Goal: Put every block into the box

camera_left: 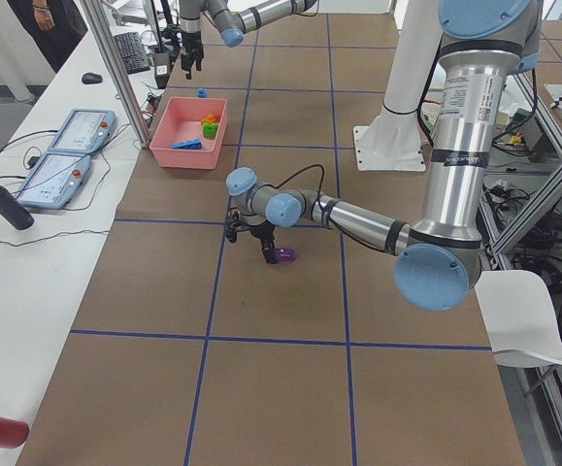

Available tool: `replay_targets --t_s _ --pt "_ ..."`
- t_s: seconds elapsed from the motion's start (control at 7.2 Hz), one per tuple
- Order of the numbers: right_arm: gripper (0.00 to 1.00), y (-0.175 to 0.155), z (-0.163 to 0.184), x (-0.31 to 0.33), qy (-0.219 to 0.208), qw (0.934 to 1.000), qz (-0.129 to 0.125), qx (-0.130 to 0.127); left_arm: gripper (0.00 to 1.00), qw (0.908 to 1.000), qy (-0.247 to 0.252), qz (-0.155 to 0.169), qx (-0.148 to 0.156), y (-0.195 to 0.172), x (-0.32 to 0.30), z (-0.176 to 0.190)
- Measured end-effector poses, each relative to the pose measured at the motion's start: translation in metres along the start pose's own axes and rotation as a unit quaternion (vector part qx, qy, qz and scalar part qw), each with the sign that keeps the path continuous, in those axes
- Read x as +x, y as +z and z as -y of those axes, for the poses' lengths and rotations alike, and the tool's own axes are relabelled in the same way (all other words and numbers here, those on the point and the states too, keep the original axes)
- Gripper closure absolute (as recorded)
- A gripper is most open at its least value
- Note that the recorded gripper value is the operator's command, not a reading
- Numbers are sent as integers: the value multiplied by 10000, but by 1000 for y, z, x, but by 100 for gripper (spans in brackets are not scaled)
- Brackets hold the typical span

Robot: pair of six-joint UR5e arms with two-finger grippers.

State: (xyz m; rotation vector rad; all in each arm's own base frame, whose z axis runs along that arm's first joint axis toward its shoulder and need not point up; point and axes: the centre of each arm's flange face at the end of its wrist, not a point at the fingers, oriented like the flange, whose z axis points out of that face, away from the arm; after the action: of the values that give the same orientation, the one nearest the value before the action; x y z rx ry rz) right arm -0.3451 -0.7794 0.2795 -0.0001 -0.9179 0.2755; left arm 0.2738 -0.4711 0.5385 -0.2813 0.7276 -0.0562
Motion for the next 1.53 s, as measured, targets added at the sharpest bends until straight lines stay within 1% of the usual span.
replay_targets --t_s 0.14,0.28,0.42,0.69,0.97,1.11,1.25,1.53 --pt "0 7 8 30 -10 9999 -110 0 44 9999 59 50 -86 11 5 -4" --pt "0 11 14 51 1 9998 -189 5 88 9998 97 86 -131 17 7 -7" --pt "0 20 15 67 25 9996 -291 13 100 9998 112 108 -140 19 8 -8" --pt "0 46 10 87 51 9985 -551 53 100 9998 116 103 -154 20 11 -7" --pt "0 65 6 93 66 9974 -719 49 100 9998 184 37 -115 13 20 -8" --pt "0 72 3 92 47 9971 -759 47 100 9996 288 -63 -27 -1 33 -11" --pt "0 82 -2 91 -4 9969 -782 61 100 9990 388 -188 95 -24 54 -13" --pt "0 101 -11 87 -136 9970 -748 106 100 9988 346 -268 221 -88 126 0"
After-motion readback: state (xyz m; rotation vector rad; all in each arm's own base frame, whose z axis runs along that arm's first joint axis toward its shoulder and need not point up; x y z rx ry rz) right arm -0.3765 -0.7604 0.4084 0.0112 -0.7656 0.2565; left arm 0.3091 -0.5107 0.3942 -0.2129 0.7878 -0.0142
